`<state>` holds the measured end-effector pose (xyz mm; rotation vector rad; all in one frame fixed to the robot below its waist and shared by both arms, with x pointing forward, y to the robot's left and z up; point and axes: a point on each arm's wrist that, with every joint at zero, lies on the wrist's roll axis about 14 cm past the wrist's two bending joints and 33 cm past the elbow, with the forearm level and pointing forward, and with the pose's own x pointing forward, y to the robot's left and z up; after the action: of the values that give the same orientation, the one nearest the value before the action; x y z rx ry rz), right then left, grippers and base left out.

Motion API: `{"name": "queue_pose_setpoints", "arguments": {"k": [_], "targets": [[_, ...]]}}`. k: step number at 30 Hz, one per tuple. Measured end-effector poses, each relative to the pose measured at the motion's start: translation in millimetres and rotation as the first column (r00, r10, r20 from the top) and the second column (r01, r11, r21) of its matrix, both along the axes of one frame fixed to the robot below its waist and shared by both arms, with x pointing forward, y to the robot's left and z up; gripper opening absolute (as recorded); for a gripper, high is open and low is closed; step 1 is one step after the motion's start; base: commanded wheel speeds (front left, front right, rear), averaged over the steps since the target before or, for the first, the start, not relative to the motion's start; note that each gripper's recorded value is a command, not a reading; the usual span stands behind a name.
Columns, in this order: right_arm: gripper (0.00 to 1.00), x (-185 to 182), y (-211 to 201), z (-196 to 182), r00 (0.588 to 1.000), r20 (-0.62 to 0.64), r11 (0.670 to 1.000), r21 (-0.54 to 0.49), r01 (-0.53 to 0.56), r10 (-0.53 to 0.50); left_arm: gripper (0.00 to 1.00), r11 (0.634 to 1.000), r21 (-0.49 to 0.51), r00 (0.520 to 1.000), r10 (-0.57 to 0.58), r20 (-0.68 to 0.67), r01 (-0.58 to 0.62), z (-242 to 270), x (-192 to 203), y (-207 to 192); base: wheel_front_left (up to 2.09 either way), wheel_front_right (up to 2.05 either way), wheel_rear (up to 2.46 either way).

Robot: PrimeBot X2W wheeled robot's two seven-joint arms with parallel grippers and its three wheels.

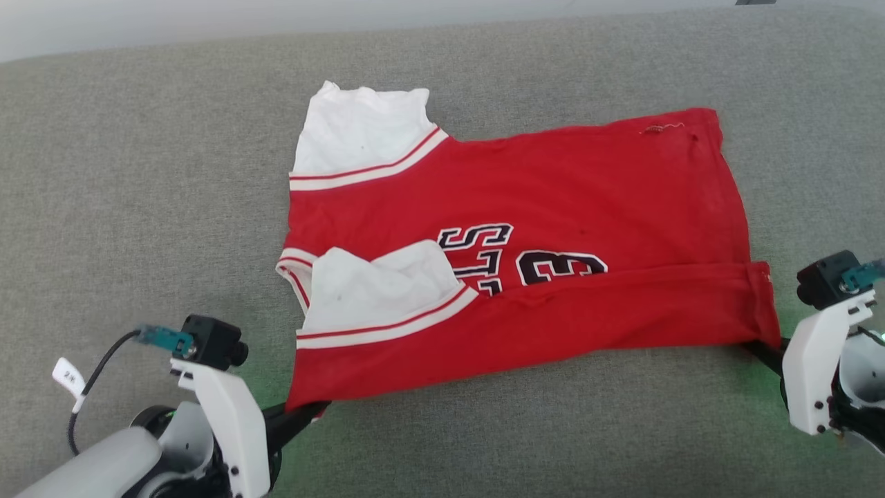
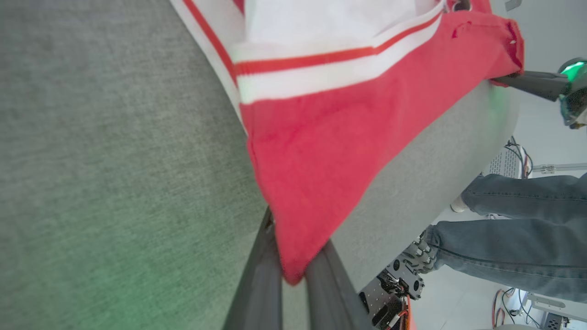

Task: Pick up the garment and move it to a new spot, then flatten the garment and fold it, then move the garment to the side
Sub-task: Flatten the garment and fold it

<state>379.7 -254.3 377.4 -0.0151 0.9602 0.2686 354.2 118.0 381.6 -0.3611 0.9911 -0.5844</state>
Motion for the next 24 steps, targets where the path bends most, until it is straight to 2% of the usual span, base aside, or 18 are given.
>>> {"name": "queue_pose_setpoints", "arguments": {"k": [4, 5, 6, 7, 8, 9, 11, 12, 14, 15, 16, 17, 18, 24], "targets": [[0.00, -4, 1, 2, 1.000, -0.002, 1.000, 0.013, 0.002, -0.002, 0.00, 1.000, 0.002, 1.000, 0.000, 0.012, 0.000, 8, -6, -1, 0.00, 0.00, 0.00], [0.10, -4, 1, 2, 1.000, 0.003, 1.000, 0.016, 0.007, -0.007, 0.00, 1.000, 0.004, 1.000, 0.007, 0.022, -0.007, 9, -5, 0, 0.00, 0.00, 0.00], [0.37, -4, 0, 3, 1.000, 0.012, 1.000, 0.019, 0.013, -0.014, 0.00, 1.000, 0.009, 1.000, 0.008, 0.028, -0.008, 10, -5, 0, 0.00, 0.00, 0.00], [0.91, -2, -1, 5, 0.999, 0.027, 0.999, 0.023, 0.024, -0.025, 0.00, 1.000, 0.013, 0.999, 0.011, 0.035, -0.011, 10, -4, 0, 0.00, 0.00, 0.00], [1.00, 0, -2, 6, 0.998, 0.046, 0.999, 0.026, 0.033, -0.034, 0.15, 1.000, 0.009, 0.999, 0.018, 0.044, -0.019, 11, -3, 0, 0.00, 0.00, 0.00], [1.00, 3, -3, 9, 0.997, 0.069, 0.999, 0.025, 0.041, -0.043, 0.41, 1.000, 0.004, 0.998, 0.028, 0.053, -0.028, 13, -1, 0, 0.00, 0.00, 0.00], [1.00, 10, -6, 17, 0.990, 0.124, 0.997, 0.036, 0.063, -0.067, 0.86, 0.999, -0.004, 0.997, 0.041, 0.063, -0.041, 15, 1, 1, 0.00, 0.00, 0.00], [1.00, 14, -7, 22, 0.984, 0.158, 0.996, 0.040, 0.073, -0.079, 1.00, 0.999, -0.007, 0.996, 0.053, 0.069, -0.052, 15, 3, 2, 0.00, 0.00, 0.00], [1.00, 25, -12, 37, 0.963, 0.249, 0.994, 0.050, 0.095, -0.105, 1.00, 0.997, 0.003, 0.993, 0.078, 0.090, -0.078, 17, 10, 10, 0.00, 0.00, 0.00], [1.00, 25, -12, 37, 0.963, 0.249, 0.994, 0.050, 0.095, -0.105, 1.00, 0.997, 0.003, 0.993, 0.078, 0.090, -0.078, 17, 10, 10, 0.00, 0.00, 0.00], [1.00, 34, -14, 53, 0.927, 0.349, 0.990, 0.070, 0.118, -0.135, 1.00, 0.994, 0.017, 0.987, 0.102, 0.121, -0.105, 19, 19, 18, 0.00, 0.00, 0.00], [1.00, 37, -16, 61, 0.907, 0.397, 0.989, 0.073, 0.126, -0.144, 1.00, 0.992, 0.028, 0.982, 0.116, 0.149, -0.121, 21, 26, 23, 0.00, 0.00, 0.00], [1.00, 37, -16, 61, 0.907, 0.397, 0.989, 0.073, 0.126, -0.144, 1.00, 0.992, 0.028, 0.982, 0.116, 0.149, -0.121, 21, 26, 23, 0.00, 0.00, 0.00], [1.00, 40, -16, 94, 0.775, 0.587, 0.972, 0.142, 0.186, -0.233, 1.00, 0.982, 0.072, 0.917, 0.136, 0.376, -0.176, 52, 83, 39, 0.00, 0.00, 0.00]]}}
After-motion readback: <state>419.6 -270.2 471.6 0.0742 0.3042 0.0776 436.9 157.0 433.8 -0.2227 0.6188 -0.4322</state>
